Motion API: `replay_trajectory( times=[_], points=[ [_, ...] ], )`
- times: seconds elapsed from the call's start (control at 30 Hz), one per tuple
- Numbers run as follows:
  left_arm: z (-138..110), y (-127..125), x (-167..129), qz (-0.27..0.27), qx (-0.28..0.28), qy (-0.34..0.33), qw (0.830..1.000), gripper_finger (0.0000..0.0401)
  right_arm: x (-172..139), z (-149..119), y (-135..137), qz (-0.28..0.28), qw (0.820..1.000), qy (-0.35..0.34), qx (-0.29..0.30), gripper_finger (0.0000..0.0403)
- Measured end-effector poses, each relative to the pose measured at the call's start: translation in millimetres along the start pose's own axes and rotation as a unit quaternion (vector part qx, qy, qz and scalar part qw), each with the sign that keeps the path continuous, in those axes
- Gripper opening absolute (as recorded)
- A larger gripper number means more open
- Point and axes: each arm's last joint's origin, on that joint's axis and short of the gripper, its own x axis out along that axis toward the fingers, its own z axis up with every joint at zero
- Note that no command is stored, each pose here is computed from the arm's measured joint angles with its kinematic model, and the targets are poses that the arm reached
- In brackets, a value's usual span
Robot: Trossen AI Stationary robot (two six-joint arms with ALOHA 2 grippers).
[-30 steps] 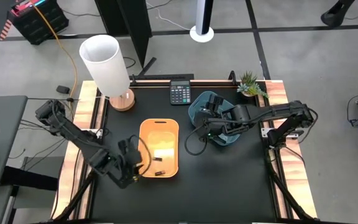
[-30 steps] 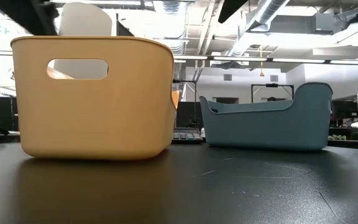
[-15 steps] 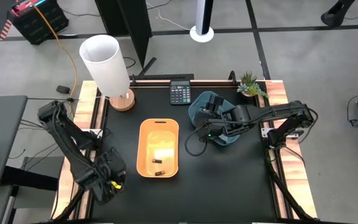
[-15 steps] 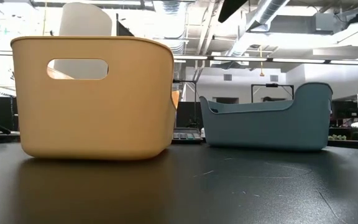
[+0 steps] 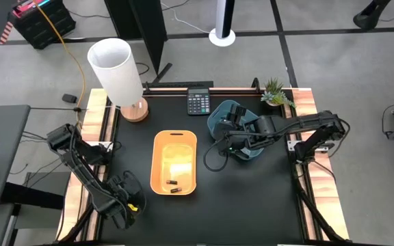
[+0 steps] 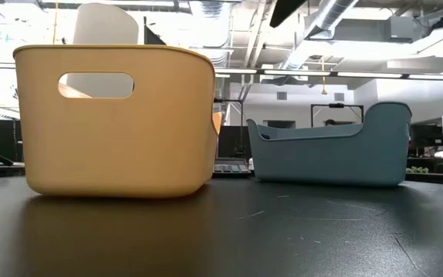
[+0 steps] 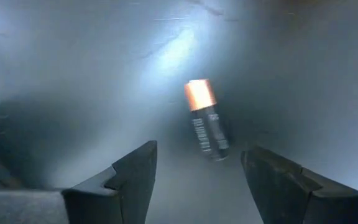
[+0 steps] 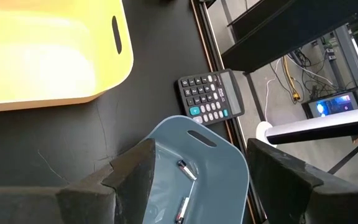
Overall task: Sort batteries
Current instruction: Put the black battery into the yellow bin
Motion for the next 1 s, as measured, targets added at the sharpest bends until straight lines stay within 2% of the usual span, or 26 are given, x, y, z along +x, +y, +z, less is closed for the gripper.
replay_trajectory(
  times=[0.37, 0.5, 0.7, 0.83, 1.0],
  points=[
    [10.3, -6.5, 10.4, -0.025, 0.0, -0.017, 1.0, 0.0231, 0.0, 0.0, 0.0, 0.0, 1.0, 0.0, 0.003, 0.027],
    [11.3, -0.1, 25.7, -0.021, -0.008, -0.011, 1.0, 0.0231, 0.0, 0.0, 0.0, 0.0, 1.0, 0.0, 0.003, 0.027],
    [10.1, 3.8, 30.9, -0.021, -0.006, -0.011, 1.0, 0.0229, 0.0, 0.0, 0.0, 0.0, 1.0, 0.0, 0.003, 0.027],
    [10.0, 3.1, 31.3, -0.024, -0.008, -0.01, 1.0, 0.0199, 0.0, 0.0, 0.0, 0.0, 1.0, 0.0, 0.004, 0.027],
    [9.7, 2.2, 31.9, -0.027, -0.009, -0.009, 1.0, 0.0127, 0.0, 0.0, 0.0, 0.0, 1.0, 0.0, 0.005, 0.027]
  ],
)
